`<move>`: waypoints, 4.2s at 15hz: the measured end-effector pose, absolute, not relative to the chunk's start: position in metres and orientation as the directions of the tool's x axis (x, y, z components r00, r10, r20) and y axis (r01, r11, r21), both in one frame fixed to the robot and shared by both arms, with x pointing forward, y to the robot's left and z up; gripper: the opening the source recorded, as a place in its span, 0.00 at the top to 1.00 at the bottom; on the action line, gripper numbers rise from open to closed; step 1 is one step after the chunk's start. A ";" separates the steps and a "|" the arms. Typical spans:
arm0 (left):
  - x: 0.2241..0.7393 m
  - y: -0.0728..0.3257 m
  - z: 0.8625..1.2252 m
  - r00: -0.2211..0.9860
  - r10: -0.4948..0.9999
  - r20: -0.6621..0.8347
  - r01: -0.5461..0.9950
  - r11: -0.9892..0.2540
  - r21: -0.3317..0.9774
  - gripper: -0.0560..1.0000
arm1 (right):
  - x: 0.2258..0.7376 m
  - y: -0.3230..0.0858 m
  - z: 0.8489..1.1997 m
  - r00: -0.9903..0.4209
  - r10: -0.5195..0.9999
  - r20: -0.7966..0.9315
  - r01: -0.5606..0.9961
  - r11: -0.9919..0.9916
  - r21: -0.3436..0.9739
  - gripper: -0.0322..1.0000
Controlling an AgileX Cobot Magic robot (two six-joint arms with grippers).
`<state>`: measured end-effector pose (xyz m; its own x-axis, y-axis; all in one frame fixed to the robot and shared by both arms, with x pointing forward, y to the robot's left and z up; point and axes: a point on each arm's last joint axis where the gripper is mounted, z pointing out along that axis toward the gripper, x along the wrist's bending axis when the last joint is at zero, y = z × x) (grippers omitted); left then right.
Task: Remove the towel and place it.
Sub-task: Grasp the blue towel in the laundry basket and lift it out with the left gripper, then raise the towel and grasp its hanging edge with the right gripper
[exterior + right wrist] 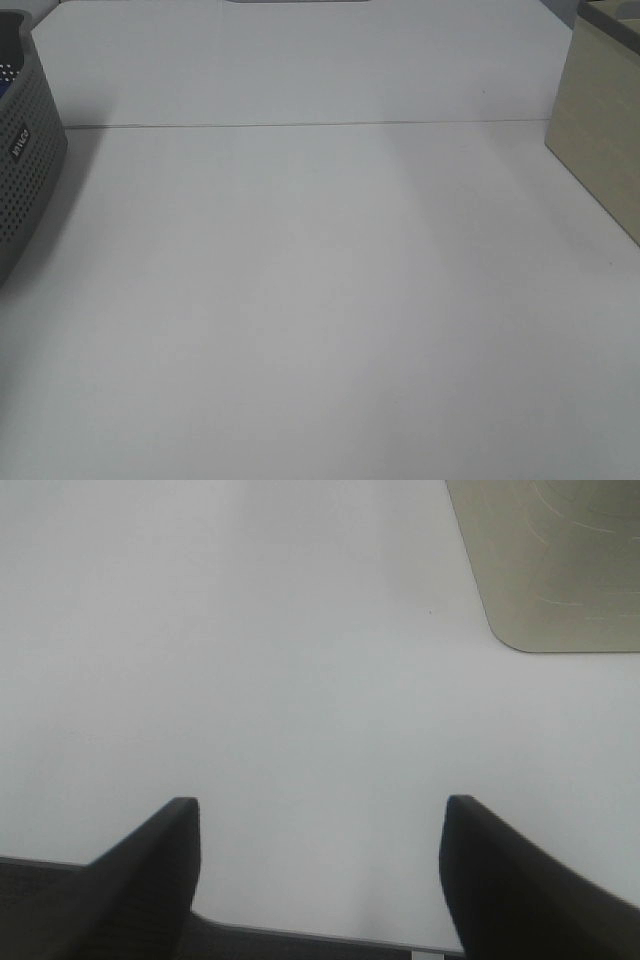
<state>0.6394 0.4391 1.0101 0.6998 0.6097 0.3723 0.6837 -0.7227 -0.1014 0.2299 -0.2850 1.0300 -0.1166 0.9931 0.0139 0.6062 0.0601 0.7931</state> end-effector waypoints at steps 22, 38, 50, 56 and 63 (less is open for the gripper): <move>0.653 0.423 1.041 0.647 0.611 0.457 0.703 -0.710 -0.045 0.95 | 0.230 -0.285 1.030 -0.117 0.993 0.014 0.606 0.060 0.793 0.31; 0.502 0.280 1.287 0.268 0.283 0.921 0.270 -0.940 0.210 0.95 | 0.247 -0.271 1.045 -0.298 0.954 0.032 0.517 0.134 0.846 0.31; 0.441 0.143 1.297 0.317 0.084 0.945 -0.328 -0.925 0.192 0.95 | 0.389 -0.226 1.057 -0.871 0.471 0.139 0.206 0.094 0.974 0.31; 0.419 0.118 1.294 0.354 0.029 0.935 -0.456 -0.867 0.199 0.95 | 0.467 -0.186 1.014 -0.957 0.202 0.210 0.222 0.039 0.974 0.31; 0.417 0.114 1.294 0.378 0.052 0.924 -0.476 -0.845 0.242 0.95 | 0.498 -0.109 1.030 -0.988 -0.039 0.148 0.145 0.053 0.988 0.31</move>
<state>0.4167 0.1144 1.2937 0.3782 0.0515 0.9243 -0.4762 -0.8454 0.2420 0.4978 -0.1092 1.0296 -0.9883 -0.0393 0.1475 0.1454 0.0530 0.9880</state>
